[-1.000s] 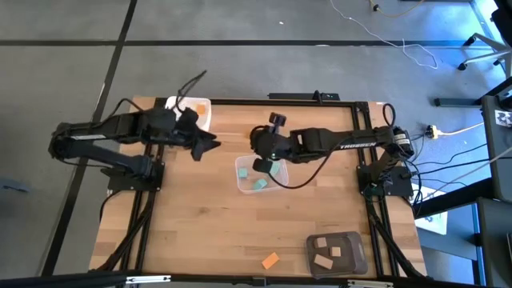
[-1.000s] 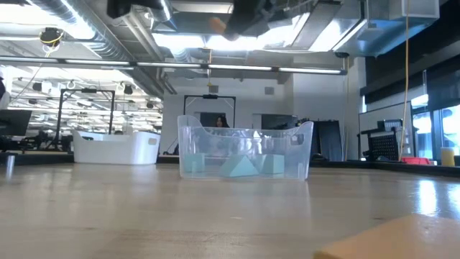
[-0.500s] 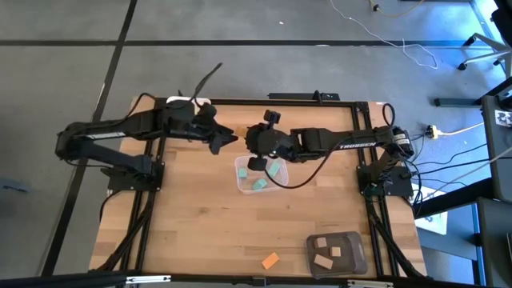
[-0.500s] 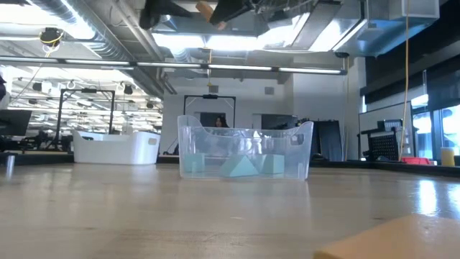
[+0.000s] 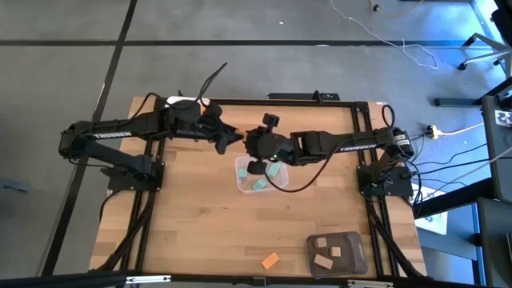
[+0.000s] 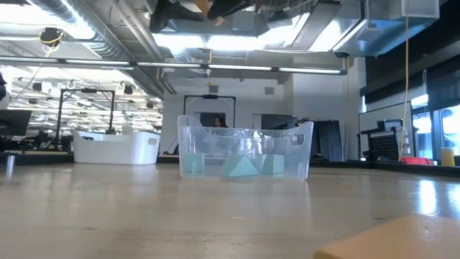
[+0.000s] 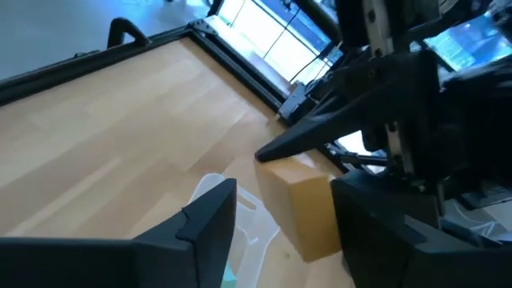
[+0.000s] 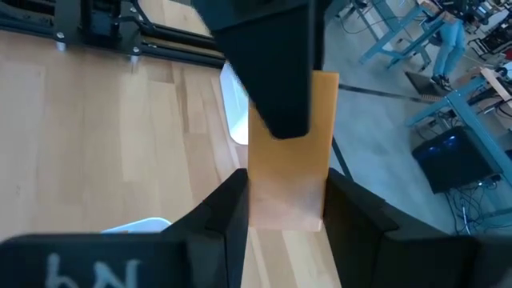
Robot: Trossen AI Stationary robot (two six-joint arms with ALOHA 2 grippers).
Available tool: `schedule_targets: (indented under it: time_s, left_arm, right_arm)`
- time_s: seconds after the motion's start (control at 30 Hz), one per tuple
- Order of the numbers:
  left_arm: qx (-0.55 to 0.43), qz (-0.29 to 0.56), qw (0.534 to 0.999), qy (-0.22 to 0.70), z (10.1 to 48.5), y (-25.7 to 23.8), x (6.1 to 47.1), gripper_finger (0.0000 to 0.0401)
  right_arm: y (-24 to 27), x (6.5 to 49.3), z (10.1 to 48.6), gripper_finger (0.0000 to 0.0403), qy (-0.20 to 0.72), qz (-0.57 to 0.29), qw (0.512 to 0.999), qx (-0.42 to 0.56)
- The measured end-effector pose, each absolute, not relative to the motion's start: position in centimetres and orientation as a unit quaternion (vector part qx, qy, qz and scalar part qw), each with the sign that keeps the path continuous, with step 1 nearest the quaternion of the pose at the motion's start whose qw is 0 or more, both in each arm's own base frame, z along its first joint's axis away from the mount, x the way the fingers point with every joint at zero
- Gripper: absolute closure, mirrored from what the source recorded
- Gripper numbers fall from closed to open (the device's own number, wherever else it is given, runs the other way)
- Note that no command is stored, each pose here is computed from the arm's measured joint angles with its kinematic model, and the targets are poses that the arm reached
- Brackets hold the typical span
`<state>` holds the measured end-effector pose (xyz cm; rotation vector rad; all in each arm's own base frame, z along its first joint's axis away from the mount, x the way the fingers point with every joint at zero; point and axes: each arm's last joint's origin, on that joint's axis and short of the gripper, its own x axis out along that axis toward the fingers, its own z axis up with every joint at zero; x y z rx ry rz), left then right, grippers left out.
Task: Sort & place blocks by color
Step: Put the top yellow block into the white bin
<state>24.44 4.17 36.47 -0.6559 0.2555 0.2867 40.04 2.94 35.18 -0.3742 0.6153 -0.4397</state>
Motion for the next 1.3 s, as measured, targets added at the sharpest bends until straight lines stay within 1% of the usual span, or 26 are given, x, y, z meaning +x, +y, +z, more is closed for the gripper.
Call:
schedule_targets:
  time_s: [0.17, 0.37, 0.7, 0.77, 0.87, 0.97, 1.17, 1.3]
  left_arm:
    - [-0.321, 0.138, 0.929, 0.125, 36.4, 4.1, 24.6, 0.0256]
    - [-0.315, 0.144, 0.929, 0.129, 36.3, 4.2, 24.6, 0.0351]
    - [-0.3, 0.15, 0.932, 0.136, 36.0, 4.4, 24.8, 0.0354]
    - [-0.299, 0.149, 0.933, 0.136, 36.0, 4.4, 24.8, 0.0354]
    - [-0.289, 0.146, 0.936, 0.14, 36.0, 4.4, 24.8, 0.0354]
    - [-0.285, 0.146, 0.936, 0.144, 35.9, 4.4, 24.9, 0.0354]
    - [-0.264, 0.18, 0.937, 0.144, 35.8, 4.6, 24.8, 0.0354]
    - [-0.261, 0.216, 0.927, 0.163, 35.5, 5.4, 23.9, 0.0354]
  right_arm:
    - [3.0, 40.1, 35.1, 0.0275, 0.299, -0.213, 0.912, -0.181]
    - [2.9, 40.0, 35.1, 0.0275, 0.302, -0.222, 0.908, -0.188]
    - [2.9, 40.0, 35.0, 0.0279, 0.305, -0.219, 0.908, -0.186]
    - [2.9, 40.0, 35.0, 0.0269, 0.305, -0.217, 0.908, -0.186]
    - [2.9, 40.0, 35.0, 0.024, 0.303, -0.211, 0.912, -0.181]
    - [3.1, 40.1, 35.3, 0.0221, 0.294, -0.206, 0.916, -0.178]
    - [3.0, 40.0, 35.5, 0.0213, 0.29, -0.21, 0.917, -0.177]
    - [3.1, 39.8, 37.0, 0.0212, 0.28, -0.209, 0.921, -0.175]
